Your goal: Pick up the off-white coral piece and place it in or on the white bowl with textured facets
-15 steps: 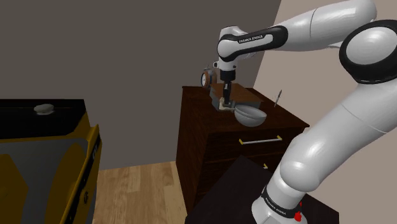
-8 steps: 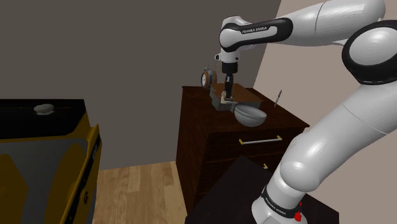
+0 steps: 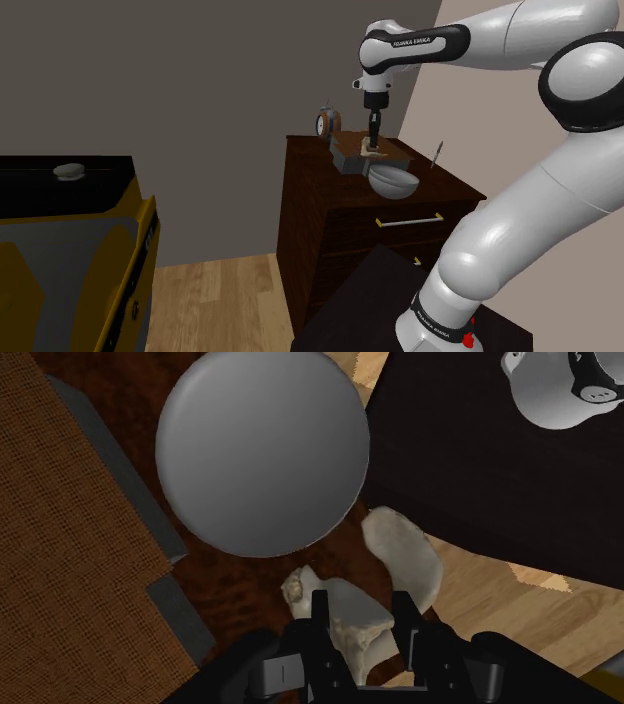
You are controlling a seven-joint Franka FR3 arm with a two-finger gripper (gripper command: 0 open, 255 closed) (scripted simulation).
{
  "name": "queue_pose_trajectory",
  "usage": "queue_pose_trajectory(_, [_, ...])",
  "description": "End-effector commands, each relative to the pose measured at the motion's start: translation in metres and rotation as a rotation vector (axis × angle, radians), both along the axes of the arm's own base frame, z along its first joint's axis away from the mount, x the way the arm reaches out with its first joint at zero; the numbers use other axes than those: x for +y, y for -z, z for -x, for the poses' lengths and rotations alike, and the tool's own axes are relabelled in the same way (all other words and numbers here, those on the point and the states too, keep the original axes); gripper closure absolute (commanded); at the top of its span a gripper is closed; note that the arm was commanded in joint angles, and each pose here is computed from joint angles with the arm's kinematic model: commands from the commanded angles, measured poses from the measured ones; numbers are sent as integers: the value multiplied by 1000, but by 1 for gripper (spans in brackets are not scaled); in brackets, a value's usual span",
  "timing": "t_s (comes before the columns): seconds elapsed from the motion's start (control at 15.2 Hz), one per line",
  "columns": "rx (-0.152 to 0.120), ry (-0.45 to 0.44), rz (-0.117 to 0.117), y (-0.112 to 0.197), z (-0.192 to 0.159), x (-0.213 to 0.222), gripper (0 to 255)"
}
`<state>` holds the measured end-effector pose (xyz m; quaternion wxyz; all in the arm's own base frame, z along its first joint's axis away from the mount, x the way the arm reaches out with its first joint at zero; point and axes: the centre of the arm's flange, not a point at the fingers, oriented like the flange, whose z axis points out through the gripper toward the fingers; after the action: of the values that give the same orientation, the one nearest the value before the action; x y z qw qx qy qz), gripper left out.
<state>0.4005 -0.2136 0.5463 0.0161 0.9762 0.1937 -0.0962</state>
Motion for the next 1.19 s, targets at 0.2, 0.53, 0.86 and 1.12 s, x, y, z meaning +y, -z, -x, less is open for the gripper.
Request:
queue_pose_trajectory(0.2, [0,-1,0,-3,31,-57,255])
queue_pose_trajectory(0.53, [0,-1,0,6,50,-94,255])
queue_pose_trajectory(0.86, [0,-1,0,32,50,-94,255])
queue_pose_trajectory(1.12, [0,-1,0,53,50,-94,255])
